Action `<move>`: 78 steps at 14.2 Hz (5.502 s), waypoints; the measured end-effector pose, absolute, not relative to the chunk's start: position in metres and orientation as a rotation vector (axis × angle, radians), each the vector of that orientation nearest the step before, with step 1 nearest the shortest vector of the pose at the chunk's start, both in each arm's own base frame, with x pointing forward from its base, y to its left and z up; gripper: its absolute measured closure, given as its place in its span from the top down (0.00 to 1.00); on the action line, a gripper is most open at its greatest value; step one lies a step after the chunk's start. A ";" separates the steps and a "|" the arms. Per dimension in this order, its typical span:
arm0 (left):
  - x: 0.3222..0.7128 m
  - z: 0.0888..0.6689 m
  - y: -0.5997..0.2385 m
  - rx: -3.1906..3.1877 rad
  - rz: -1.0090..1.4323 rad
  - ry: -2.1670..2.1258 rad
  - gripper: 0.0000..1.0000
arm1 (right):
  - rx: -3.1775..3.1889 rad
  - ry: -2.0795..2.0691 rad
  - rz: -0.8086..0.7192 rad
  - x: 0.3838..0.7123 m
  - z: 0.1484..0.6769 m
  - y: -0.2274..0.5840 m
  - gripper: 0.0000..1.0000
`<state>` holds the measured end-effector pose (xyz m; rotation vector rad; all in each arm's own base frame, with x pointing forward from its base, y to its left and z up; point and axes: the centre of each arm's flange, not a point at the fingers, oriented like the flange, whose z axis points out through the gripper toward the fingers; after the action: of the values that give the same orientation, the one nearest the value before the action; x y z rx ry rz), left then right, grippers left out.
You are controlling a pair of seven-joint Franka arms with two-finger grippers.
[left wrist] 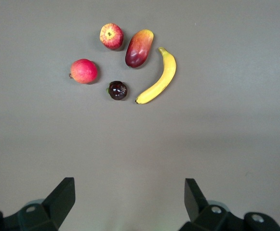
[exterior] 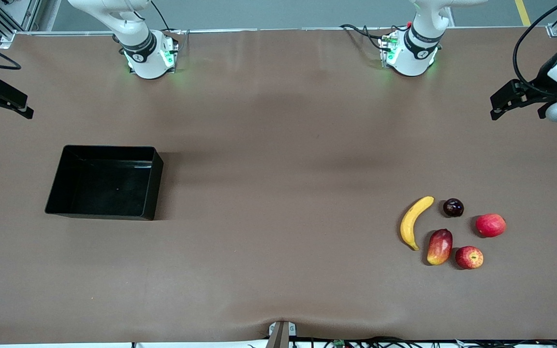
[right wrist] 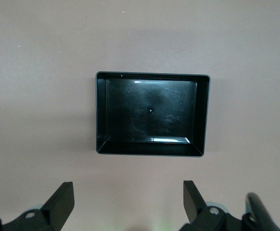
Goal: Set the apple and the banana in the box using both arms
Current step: 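Reach the left gripper toward the red-yellow apple while the right gripper nears the tray, then grasp the red-yellow apple with the left gripper while the right gripper hovers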
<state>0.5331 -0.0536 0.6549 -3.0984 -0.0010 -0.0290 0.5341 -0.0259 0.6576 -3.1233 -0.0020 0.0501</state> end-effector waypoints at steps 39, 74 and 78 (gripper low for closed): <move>0.749 0.309 0.042 -3.006 -0.362 0.430 1.00 | -3.073 0.011 0.273 0.576 0.259 -0.223 0.06; 0.661 0.407 -0.042 -3.044 -0.260 0.572 0.67 | -2.828 0.159 0.339 0.599 0.292 0.309 0.06; 0.616 0.422 -0.073 -3.052 -0.239 0.505 0.67 | -2.854 0.166 0.331 0.577 0.256 0.358 0.06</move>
<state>0.6162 -0.0728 0.4221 -3.0525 0.5047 -0.2387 0.5772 0.3582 0.2556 -2.8542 0.1655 0.3312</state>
